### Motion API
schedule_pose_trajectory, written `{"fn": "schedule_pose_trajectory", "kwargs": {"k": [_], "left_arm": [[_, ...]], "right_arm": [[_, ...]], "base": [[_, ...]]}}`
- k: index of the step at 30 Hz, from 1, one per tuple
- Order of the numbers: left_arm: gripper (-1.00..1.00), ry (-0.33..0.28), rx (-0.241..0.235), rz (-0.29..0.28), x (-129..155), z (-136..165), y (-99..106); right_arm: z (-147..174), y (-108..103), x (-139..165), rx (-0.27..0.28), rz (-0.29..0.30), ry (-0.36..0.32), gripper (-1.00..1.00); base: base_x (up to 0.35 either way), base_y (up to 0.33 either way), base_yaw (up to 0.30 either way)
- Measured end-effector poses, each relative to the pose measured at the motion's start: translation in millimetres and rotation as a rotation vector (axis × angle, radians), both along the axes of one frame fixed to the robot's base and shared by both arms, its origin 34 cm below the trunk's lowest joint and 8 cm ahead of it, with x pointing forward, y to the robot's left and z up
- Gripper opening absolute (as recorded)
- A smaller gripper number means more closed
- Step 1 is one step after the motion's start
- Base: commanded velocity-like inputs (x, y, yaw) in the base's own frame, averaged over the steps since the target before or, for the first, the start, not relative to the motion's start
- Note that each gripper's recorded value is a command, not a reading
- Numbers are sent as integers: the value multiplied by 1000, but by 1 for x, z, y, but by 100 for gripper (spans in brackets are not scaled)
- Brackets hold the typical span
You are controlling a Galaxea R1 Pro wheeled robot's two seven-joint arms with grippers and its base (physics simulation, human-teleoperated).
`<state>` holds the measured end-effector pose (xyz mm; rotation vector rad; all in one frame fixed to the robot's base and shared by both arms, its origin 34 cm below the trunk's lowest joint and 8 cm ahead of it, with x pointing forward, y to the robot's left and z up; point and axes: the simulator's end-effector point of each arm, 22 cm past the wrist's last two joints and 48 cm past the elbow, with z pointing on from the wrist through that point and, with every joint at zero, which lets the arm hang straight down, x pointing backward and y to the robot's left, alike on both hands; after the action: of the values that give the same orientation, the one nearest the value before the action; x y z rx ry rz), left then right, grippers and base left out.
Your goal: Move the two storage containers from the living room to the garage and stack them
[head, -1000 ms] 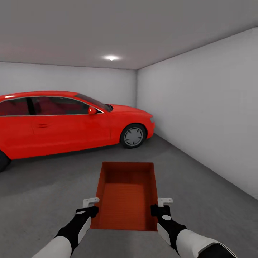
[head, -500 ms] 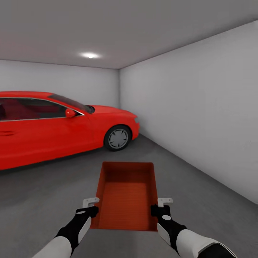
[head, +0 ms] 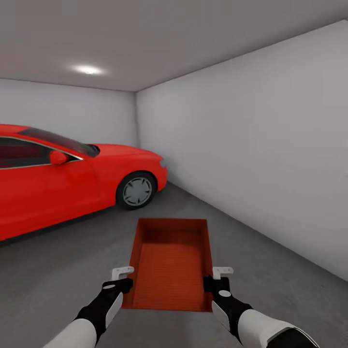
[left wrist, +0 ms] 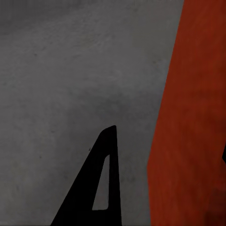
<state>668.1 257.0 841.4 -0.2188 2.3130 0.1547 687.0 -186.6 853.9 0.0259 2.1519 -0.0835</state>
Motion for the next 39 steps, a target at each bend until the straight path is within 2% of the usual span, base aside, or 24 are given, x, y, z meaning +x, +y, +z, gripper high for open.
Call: {"fn": "schedule_pose_trajectory", "kwargs": {"k": [15, 39], "left_arm": [[-100, 0, -1, 1, 0, 0, 0], [-100, -1, -2, -2, 0, 0, 0]], "right_arm": [[0, 0, 0, 0, 0, 0, -100], [0, 0, 0, 1, -1, 0, -100]], "base": [[322, 5, -288], [322, 79, -288]]}}
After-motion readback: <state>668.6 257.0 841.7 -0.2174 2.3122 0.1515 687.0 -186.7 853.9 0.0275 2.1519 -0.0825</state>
